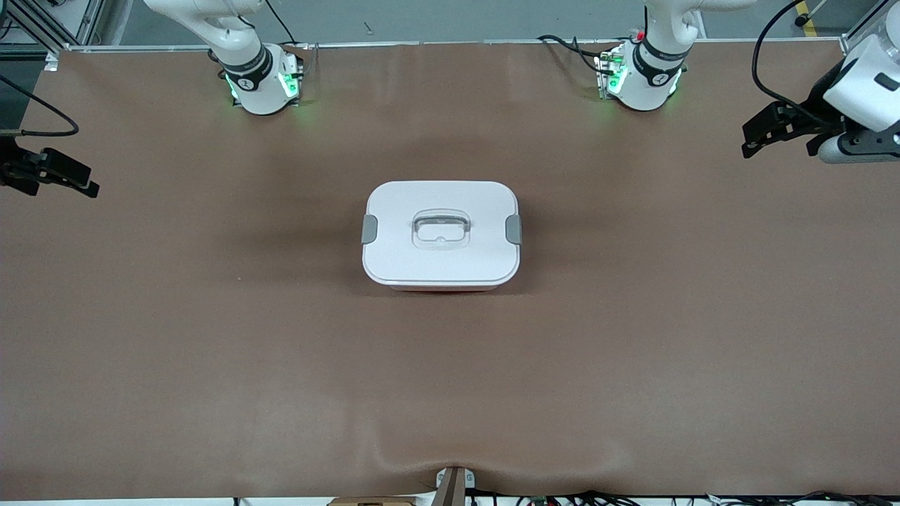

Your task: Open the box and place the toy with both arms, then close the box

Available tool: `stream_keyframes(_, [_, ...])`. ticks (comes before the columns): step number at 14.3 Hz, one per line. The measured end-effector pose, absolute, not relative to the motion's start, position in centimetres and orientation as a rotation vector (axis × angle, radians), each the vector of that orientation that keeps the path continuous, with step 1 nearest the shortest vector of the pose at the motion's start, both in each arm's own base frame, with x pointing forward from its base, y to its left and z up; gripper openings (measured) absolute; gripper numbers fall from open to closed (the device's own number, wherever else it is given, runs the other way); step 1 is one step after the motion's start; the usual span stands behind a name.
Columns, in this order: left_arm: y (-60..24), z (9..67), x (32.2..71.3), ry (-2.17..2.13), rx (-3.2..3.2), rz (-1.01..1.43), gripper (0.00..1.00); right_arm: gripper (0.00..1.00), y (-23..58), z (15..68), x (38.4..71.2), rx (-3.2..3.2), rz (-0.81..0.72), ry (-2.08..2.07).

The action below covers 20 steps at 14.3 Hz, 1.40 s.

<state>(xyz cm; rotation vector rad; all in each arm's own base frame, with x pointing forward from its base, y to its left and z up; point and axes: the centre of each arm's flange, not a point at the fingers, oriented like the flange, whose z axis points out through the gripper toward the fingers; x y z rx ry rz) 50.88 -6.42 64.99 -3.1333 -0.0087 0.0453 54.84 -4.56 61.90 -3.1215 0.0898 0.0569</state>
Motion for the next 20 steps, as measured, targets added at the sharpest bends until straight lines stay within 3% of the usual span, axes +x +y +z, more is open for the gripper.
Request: stream_keyframes(20, [-5.3,65.7,50.8,-0.031,-3.109,0.038,1.0,1.0,-4.9,61.9,54.8,-3.121,0.056,0.072])
